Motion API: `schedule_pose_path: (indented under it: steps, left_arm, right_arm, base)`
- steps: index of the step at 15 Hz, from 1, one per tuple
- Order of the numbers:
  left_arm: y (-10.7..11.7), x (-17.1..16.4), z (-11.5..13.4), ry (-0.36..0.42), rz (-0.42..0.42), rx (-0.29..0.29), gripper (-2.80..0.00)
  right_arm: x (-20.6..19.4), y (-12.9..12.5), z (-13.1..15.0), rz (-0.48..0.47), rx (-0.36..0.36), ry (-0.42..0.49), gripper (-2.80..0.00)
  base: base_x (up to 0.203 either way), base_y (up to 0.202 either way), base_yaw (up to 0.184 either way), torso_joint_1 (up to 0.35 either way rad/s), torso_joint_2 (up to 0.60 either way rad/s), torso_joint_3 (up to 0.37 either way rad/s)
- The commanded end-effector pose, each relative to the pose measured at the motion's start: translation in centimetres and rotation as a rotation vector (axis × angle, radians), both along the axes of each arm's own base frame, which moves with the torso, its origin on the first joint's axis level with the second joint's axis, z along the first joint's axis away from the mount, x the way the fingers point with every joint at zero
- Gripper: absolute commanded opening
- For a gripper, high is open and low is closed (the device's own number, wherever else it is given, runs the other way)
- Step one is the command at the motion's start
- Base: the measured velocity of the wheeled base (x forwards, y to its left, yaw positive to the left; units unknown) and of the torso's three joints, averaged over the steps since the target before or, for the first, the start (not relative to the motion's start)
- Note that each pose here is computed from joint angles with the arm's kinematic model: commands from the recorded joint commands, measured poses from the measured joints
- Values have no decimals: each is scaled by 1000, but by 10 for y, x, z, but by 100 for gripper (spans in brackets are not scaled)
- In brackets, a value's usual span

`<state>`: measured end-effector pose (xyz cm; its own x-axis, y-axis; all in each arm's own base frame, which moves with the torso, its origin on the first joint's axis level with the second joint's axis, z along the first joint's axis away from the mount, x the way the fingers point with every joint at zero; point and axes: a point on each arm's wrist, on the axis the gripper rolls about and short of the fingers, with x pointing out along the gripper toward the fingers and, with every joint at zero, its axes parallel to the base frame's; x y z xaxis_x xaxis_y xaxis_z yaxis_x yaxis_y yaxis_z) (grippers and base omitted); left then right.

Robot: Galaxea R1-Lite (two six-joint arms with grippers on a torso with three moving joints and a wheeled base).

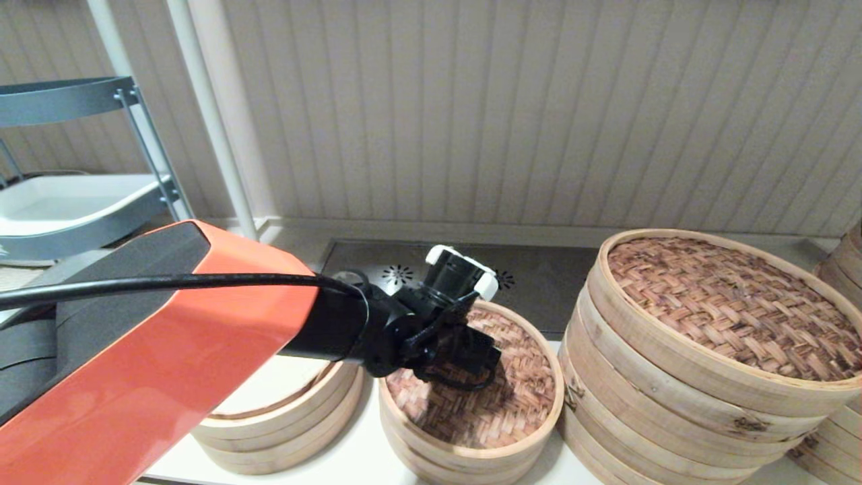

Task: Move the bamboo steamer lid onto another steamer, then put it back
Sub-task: Pick up the steamer

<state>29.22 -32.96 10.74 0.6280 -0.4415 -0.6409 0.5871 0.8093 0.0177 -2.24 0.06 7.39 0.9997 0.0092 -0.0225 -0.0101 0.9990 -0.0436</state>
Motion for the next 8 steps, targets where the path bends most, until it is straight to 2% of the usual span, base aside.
schedule_pose_path:
  steps: [1, 5, 6, 8]
  left_arm:
    - [0, 0, -3, 6, 3, 7, 0]
    - [1, 0, -5, 7, 4, 12, 0]
    - [1, 0, -5, 4, 10, 15, -280]
    - [1, 0, -5, 0, 19, 19, -280]
  right_arm:
    - [0, 0, 0, 2, 0, 1, -280]
    - [0, 0, 0, 0, 0, 2, -280]
    - [0, 0, 0, 1, 1, 1, -280]
    - [0, 0, 0, 2, 1, 2, -280]
  base:
    - [0, 0, 0, 0, 0, 0]
    - [0, 0, 0, 0, 0, 0]
    - [0, 0, 0, 0, 0, 0]
    - [0, 0, 0, 0, 0, 0]
